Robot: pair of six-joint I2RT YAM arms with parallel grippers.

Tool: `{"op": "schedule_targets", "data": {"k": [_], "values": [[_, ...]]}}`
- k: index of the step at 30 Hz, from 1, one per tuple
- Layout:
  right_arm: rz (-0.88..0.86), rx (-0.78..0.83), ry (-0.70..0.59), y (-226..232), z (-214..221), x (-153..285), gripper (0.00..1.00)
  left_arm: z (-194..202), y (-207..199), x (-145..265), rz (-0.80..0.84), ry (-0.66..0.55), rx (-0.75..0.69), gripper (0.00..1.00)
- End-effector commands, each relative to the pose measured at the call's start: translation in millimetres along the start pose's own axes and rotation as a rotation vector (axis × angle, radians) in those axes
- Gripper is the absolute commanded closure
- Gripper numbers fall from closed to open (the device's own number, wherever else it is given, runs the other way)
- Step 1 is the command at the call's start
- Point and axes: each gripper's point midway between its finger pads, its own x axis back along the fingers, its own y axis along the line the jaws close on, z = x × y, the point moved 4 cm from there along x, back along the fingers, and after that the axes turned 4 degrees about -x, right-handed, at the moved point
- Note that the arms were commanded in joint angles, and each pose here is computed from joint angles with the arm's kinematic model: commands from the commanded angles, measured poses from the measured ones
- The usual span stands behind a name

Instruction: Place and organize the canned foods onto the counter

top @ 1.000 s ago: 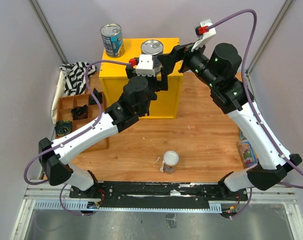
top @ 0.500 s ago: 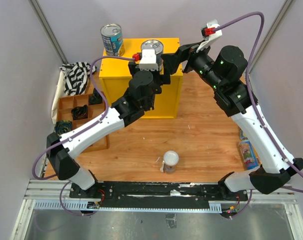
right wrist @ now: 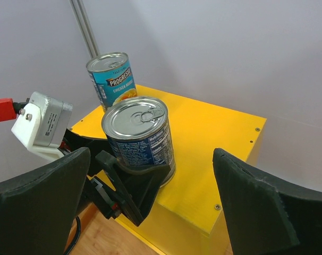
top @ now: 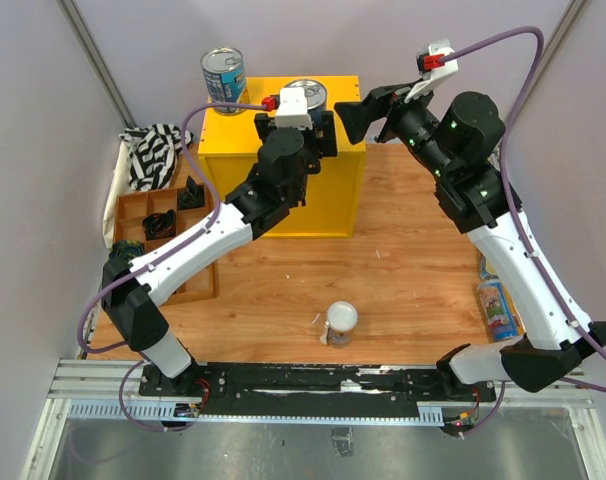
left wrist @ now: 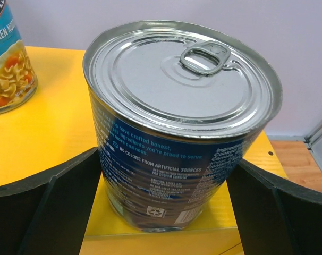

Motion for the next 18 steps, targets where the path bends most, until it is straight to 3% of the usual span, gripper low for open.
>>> {"op": "schedule_targets", "data": {"k": [1, 18], "values": [[-0.001, -0.006, -0.057, -3, -14, 4, 0.02, -15, 1, -9, 0.01, -0.038, 0.059, 0.02], [-0.001, -0.018, -0.047, -5, -13, 8, 0.02, -18, 22, -9, -0.002, -0.054, 0.07, 0.1]]}}
